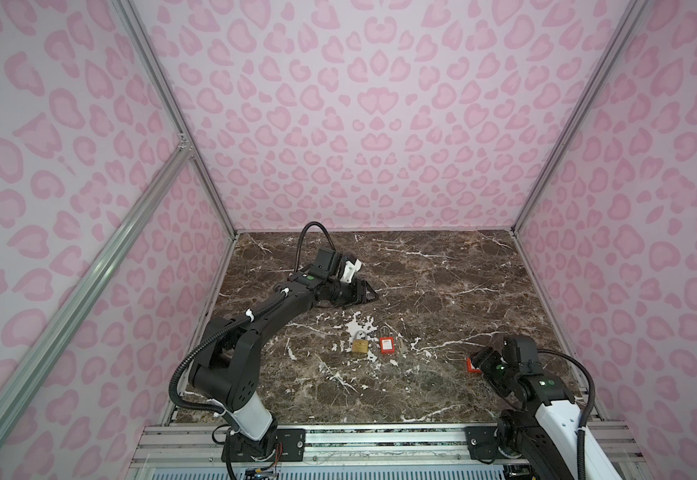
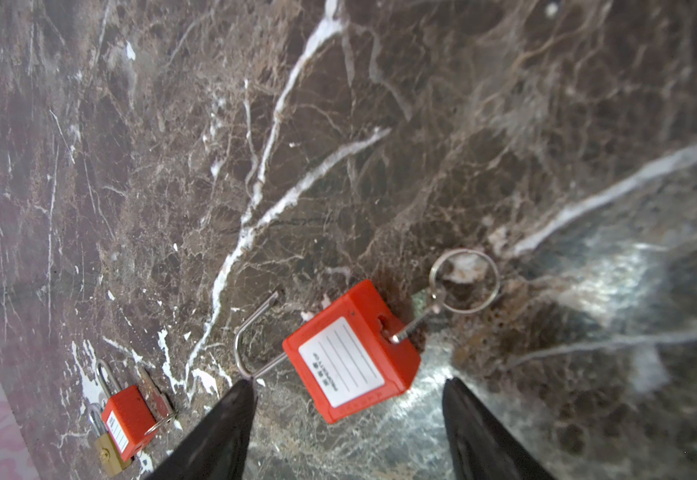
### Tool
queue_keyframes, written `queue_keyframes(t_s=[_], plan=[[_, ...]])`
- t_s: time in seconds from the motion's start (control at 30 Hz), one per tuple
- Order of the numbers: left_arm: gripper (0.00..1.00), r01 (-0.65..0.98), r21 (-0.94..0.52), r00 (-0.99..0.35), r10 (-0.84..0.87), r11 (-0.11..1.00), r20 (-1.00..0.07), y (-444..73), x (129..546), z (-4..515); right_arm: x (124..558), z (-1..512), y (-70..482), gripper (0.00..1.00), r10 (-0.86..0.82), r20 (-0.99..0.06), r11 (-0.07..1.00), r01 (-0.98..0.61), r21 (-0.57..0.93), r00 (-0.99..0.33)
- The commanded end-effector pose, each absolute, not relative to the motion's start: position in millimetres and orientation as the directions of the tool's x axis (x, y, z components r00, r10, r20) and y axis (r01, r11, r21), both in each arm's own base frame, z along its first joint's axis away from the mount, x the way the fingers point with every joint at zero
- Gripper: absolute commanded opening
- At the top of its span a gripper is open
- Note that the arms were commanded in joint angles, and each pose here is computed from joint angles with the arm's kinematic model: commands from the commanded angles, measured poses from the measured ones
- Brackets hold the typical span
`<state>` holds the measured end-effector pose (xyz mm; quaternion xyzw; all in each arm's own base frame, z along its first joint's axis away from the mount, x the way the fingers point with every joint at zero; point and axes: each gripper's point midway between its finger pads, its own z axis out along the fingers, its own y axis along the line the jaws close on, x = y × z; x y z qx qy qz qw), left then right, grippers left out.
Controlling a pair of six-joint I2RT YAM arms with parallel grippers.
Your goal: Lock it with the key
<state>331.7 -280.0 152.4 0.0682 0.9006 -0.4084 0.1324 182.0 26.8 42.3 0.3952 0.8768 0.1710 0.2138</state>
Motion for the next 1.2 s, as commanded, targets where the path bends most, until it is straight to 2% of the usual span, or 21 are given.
queue_keyframes(t_s=[0.0,0.2,0.5,0.8,1.0,1.17], plan=[[0.57,0.239,-0.718,-0.953,0.015,0.654,-0.304,-281.7,335.6,151.3,190.5,46.9,19.6,0.74,0.738,-0.297,0.669,0.600,0.439,-0.606],[0.57,0.237,-0.720,-0.954,0.015,0.653,-0.300,-283.6,338.4,150.2,198.0,46.0,18.3,0.75,0.695,-0.301,0.715,0.582,0.388,-0.653],[0.57,0.236,-0.722,-0.956,0.021,0.650,-0.294,-284.9,338.5,147.9,210.6,43.5,47.6,0.74,0.690,-0.205,0.681,0.525,0.511,-0.694],[0.57,0.236,-0.728,-0.957,0.024,0.644,-0.290,-287.4,340.8,145.6,215.7,47.2,75.7,0.74,0.760,-0.059,0.505,0.531,0.681,-0.647],[0.57,0.242,-0.727,-0.955,0.026,0.642,-0.295,-287.6,341.5,147.8,213.7,48.8,78.0,0.74,0.722,-0.063,0.563,0.532,0.632,-0.690],[0.57,0.242,-0.729,-0.956,0.026,0.641,-0.294,-288.1,340.9,148.1,216.6,38.9,92.9,0.74,0.718,-0.031,0.547,0.535,0.644,-0.696]])
